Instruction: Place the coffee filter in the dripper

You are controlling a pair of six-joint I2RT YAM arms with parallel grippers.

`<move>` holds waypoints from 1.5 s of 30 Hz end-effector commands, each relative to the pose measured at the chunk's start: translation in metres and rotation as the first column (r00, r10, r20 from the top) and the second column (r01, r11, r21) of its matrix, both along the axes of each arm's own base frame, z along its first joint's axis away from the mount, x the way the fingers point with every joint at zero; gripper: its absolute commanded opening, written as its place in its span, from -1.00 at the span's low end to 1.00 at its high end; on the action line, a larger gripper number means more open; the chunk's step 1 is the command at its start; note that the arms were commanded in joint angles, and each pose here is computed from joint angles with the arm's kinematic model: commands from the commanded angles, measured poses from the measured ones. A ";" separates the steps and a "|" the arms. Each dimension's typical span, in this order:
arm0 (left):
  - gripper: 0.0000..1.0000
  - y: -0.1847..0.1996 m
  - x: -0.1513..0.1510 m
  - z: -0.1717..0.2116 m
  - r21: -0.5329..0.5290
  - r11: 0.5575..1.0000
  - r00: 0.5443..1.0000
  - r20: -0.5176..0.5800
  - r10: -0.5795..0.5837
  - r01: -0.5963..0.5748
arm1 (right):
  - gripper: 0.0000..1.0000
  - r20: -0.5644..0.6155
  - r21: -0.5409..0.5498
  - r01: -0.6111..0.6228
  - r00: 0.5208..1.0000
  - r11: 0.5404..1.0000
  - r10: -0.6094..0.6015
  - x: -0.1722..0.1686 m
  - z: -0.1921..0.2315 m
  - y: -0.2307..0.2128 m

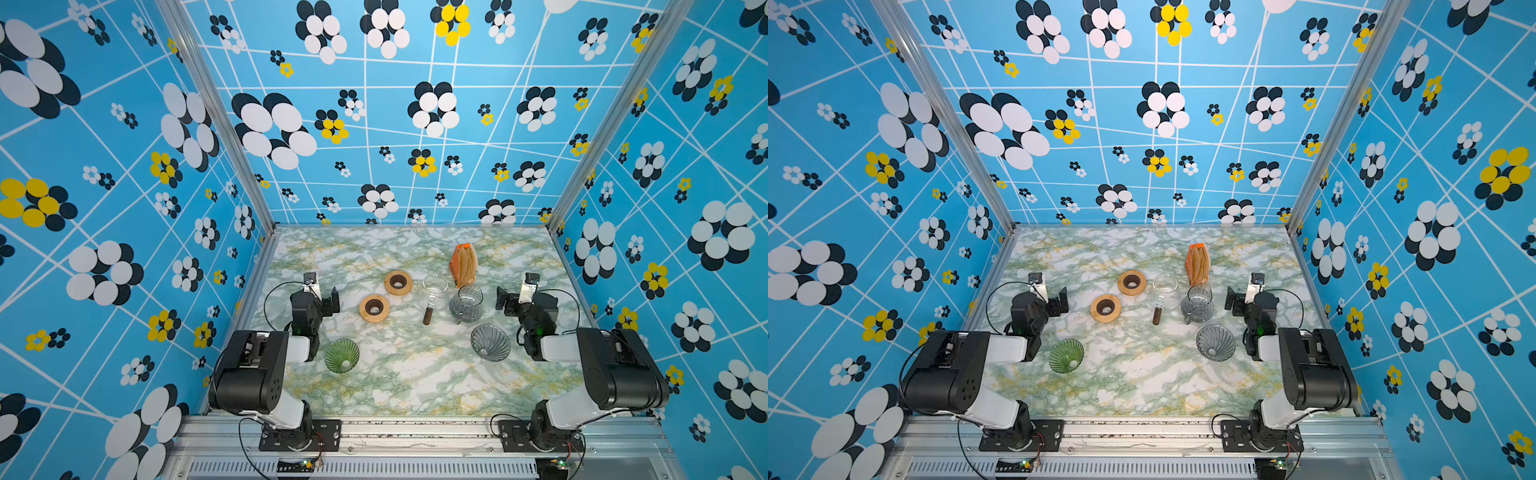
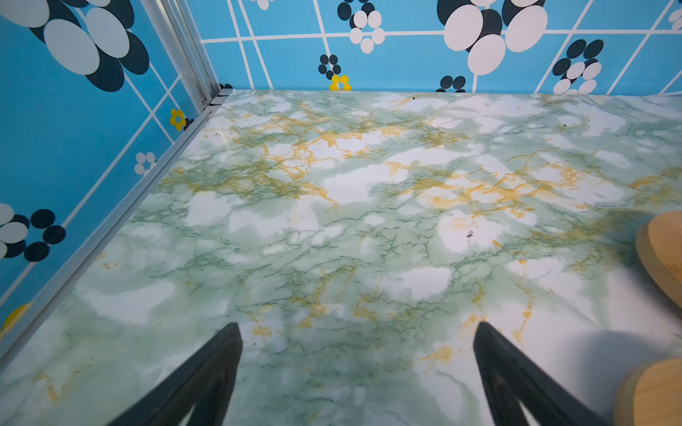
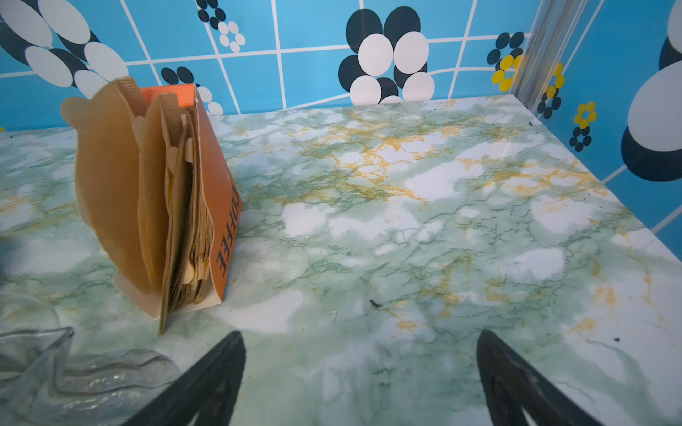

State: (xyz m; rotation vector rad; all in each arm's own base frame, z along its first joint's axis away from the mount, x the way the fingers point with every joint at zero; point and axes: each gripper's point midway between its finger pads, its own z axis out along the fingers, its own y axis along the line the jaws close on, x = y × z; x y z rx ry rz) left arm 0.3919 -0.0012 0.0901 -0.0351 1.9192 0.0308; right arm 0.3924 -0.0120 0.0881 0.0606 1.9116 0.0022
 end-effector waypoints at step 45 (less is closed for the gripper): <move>0.98 -0.002 0.005 0.006 0.016 1.000 1.000 0.013 -0.014 0.014 | 0.99 0.016 -0.003 0.015 1.000 1.000 -0.015 0.004 0.006 -0.001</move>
